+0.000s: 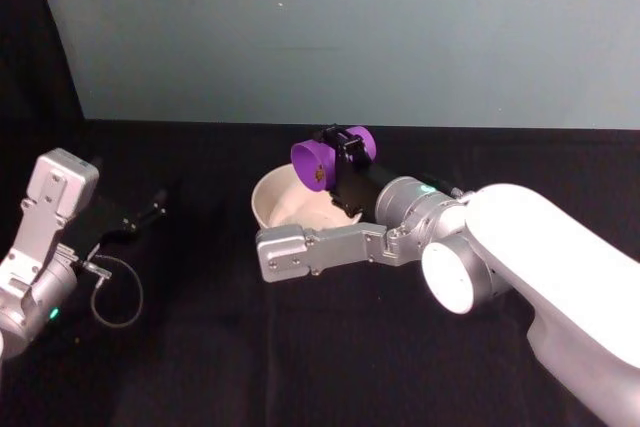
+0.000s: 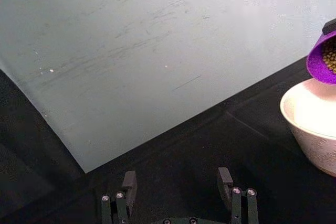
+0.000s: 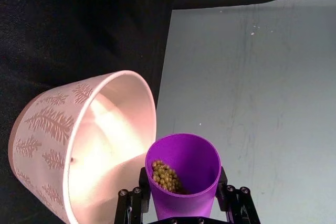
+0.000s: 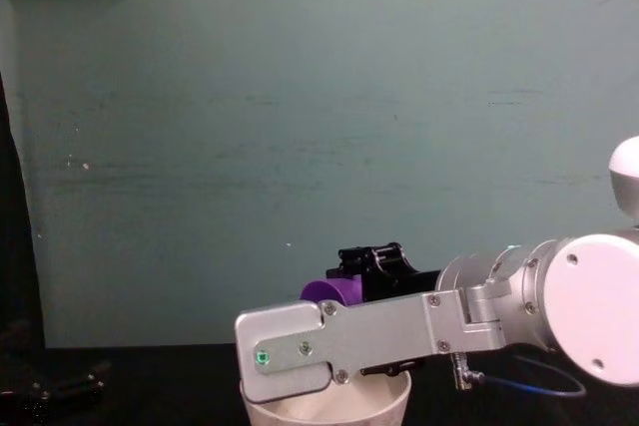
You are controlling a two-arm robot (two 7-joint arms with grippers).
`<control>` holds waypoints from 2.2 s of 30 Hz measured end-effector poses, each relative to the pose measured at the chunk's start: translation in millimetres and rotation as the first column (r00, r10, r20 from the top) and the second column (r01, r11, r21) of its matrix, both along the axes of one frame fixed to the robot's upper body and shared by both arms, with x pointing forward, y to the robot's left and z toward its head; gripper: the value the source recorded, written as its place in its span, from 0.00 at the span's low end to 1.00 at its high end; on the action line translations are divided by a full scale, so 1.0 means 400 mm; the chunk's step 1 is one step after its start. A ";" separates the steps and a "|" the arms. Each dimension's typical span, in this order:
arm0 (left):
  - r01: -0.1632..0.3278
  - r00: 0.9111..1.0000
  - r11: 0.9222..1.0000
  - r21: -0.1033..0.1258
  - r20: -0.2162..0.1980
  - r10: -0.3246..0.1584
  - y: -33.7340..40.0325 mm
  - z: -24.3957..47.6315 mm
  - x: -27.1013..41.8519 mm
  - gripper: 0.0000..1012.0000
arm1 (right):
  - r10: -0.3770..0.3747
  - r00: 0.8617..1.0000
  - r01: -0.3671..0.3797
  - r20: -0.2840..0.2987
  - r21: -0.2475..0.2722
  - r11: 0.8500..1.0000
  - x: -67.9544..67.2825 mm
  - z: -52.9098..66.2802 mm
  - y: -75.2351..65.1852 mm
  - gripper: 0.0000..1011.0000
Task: Pick up the cup and pour the mung beans from the cup into the bowl.
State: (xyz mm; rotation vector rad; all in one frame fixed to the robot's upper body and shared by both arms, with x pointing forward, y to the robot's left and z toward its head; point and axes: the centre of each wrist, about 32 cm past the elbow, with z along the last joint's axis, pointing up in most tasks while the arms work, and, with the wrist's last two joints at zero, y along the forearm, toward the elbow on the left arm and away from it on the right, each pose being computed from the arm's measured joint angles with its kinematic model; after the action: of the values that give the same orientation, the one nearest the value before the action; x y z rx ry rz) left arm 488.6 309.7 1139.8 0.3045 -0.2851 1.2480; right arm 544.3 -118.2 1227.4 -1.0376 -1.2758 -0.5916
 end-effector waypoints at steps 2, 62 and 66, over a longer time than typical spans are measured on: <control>0.000 1.000 1.000 0.000 0.000 0.000 0.000 0.000 0.000 1.00 | 0.001 1.000 -0.001 0.001 -0.003 1.000 0.000 0.000 0.001 0.72; 0.000 1.000 1.000 0.000 0.000 0.000 0.000 0.000 0.000 1.00 | 0.041 0.996 -0.029 0.073 -0.155 0.988 -0.015 0.005 0.029 0.72; 0.000 1.000 1.000 0.000 0.000 0.000 0.000 0.000 0.000 1.00 | 0.044 0.996 -0.031 0.074 -0.164 0.986 -0.015 0.005 0.033 0.72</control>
State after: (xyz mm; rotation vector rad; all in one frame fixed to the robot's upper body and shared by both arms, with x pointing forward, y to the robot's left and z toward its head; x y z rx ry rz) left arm 488.6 309.7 1139.8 0.3046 -0.2850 1.2479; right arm 538.3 -105.2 1229.3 -1.1310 -1.4275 -0.5094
